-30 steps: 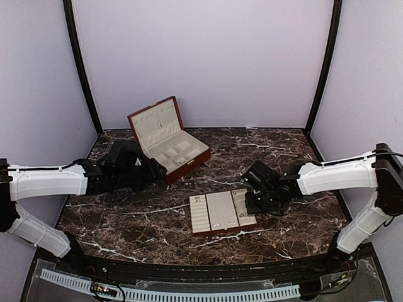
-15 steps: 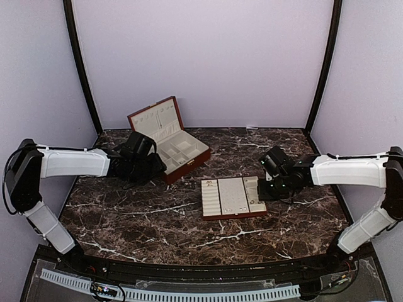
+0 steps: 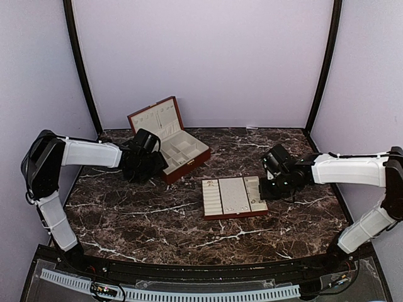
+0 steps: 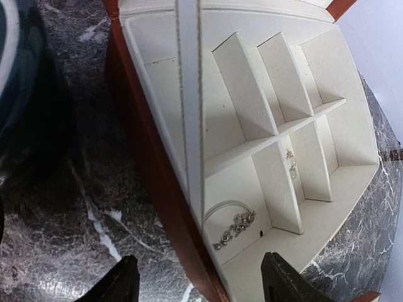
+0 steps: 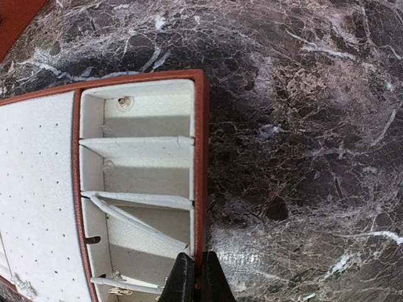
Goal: Organize the mixed jewelry
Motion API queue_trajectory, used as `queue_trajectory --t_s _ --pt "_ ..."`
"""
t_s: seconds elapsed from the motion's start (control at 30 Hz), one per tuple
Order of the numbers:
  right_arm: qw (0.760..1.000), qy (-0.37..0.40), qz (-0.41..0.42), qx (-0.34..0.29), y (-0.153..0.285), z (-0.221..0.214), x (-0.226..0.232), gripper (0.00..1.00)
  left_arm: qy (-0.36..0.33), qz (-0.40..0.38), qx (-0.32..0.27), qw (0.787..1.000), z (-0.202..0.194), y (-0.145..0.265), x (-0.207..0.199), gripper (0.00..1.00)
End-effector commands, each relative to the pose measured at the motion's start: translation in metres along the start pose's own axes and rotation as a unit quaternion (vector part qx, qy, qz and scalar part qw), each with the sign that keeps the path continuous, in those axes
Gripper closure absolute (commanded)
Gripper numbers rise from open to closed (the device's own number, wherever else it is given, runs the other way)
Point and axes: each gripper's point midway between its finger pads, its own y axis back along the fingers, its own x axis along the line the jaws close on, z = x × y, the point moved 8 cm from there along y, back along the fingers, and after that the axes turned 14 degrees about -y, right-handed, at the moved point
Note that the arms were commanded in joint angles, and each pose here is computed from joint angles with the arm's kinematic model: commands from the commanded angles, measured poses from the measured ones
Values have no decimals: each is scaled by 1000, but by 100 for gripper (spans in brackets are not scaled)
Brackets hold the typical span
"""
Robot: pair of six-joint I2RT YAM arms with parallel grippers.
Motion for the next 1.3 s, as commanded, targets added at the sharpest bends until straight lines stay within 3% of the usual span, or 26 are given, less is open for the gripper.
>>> queue_trajectory --t_s 0.0,0.13,0.5,0.87,1.27 --pt "998 -9 46 -35 19 19 12 100 -28 9 14 999 4 -7 -4 31" --pt "998 -14 46 -39 27 21 7 100 -52 20 27 998 3 -14 -5 35" --pt "997 -16 36 -66 58 44 4 100 -81 30 62 994 -10 -19 3 60" --pt "995 -3 49 -88 91 75 29 100 -143 24 104 984 -41 -13 -12 66" --pt "997 10 33 -75 92 93 46 100 -215 -3 139 967 -86 6 -42 69"
